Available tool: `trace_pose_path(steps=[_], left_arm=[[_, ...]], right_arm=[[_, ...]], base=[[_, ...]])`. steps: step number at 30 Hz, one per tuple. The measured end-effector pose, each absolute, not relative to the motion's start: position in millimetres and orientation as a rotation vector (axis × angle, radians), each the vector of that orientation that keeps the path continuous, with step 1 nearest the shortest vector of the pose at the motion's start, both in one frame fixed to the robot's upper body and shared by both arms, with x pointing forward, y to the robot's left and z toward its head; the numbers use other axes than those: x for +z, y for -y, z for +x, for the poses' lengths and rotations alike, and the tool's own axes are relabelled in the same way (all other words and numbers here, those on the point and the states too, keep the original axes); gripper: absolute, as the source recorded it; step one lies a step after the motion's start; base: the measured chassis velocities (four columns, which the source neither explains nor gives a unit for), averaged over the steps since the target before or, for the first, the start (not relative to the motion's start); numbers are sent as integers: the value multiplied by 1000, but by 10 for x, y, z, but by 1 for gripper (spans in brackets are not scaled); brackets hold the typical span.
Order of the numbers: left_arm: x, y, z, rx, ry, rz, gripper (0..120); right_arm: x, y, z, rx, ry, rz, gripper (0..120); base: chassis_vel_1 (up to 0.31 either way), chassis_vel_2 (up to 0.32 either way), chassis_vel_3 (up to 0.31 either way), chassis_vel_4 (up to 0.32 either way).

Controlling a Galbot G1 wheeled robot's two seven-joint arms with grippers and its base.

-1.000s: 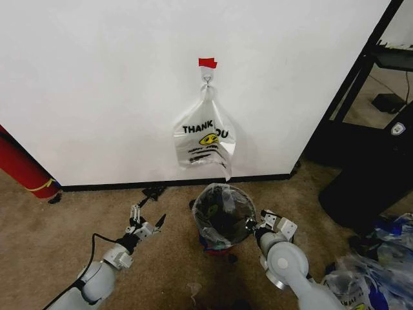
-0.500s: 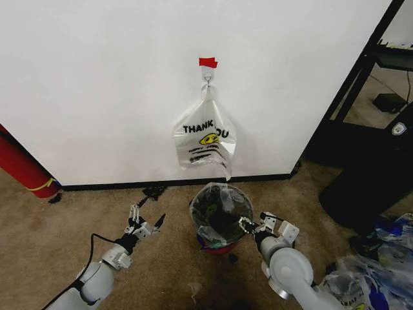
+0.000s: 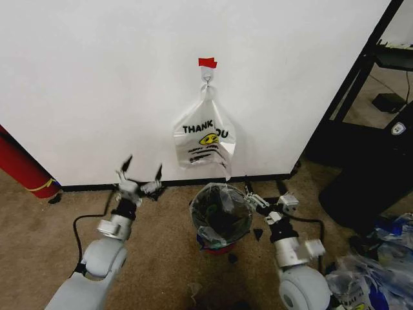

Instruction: Pick up the garbage bag from the wall and place it over the trash bin.

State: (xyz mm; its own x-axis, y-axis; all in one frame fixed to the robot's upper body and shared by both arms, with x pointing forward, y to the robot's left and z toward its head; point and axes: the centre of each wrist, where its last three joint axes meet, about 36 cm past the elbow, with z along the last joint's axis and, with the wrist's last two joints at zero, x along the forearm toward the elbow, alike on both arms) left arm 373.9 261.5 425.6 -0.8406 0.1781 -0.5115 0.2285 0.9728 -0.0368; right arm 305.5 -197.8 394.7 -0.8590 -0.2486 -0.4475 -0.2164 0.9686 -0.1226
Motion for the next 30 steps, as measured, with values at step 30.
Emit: trace_pose_path(steps=[30], left_arm=[[4234, -2459, 3566, -279, -2623, 259, 100]], right_arm=[[4033, 2678, 2878, 31, -2697, 59, 100]], base=[[0, 0, 0, 0]])
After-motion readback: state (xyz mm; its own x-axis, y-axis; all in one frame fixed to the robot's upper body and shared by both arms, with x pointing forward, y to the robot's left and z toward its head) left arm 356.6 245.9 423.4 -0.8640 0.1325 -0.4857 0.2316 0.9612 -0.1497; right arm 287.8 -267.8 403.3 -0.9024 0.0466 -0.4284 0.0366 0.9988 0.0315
